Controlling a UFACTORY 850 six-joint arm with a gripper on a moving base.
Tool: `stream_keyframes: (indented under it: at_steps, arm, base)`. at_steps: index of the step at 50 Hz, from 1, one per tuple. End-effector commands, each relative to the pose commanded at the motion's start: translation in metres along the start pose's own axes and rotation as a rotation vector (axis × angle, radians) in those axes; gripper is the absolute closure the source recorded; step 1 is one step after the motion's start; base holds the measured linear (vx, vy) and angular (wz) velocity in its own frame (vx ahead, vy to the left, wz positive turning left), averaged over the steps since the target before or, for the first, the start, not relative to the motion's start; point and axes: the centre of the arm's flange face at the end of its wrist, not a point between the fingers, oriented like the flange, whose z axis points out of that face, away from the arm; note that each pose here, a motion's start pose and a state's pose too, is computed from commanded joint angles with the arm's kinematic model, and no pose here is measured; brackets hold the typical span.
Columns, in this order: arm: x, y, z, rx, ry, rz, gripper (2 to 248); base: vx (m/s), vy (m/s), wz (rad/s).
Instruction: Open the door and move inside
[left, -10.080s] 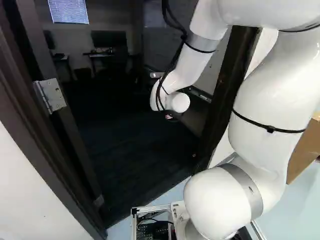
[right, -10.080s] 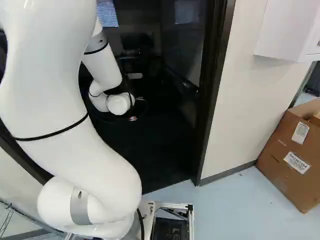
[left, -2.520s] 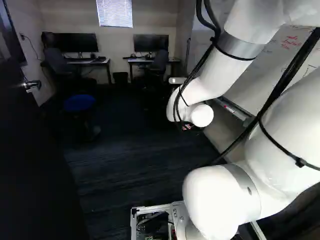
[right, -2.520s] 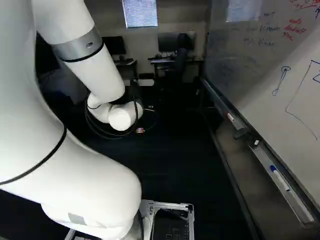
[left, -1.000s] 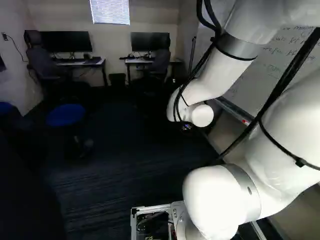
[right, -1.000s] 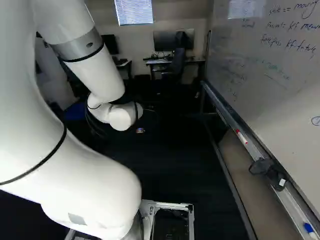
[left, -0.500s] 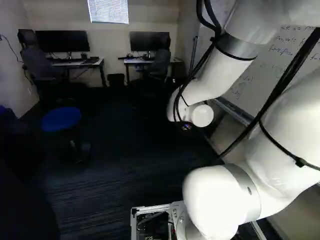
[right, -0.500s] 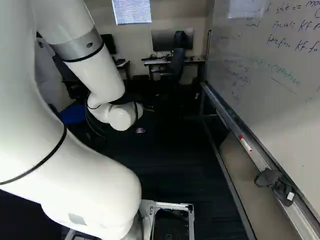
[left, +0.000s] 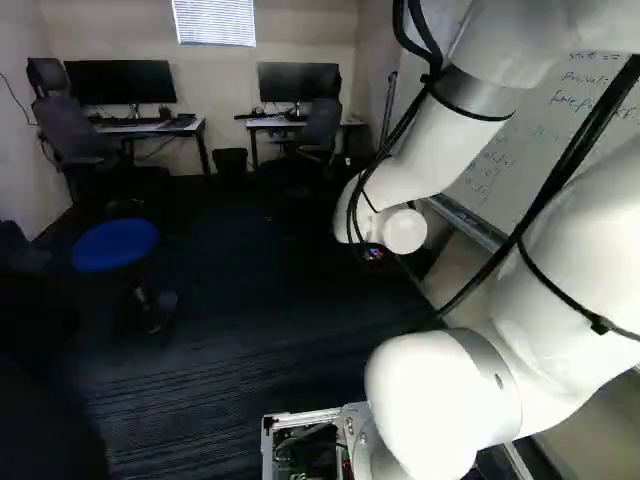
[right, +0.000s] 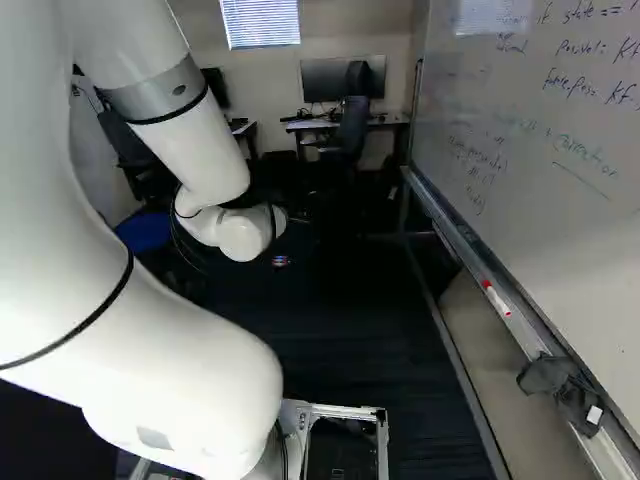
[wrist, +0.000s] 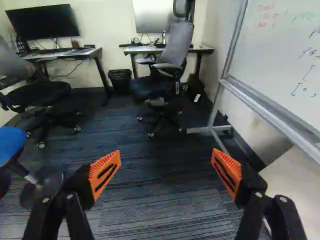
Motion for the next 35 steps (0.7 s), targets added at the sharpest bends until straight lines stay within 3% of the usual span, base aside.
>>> stream_keyframes:
  at_steps: [35]
  arm:
    - [0.0000,0.0000,0.0000,0.000,0.000,0.000,3]
  base:
    - [0.090,0.001,-0.010]
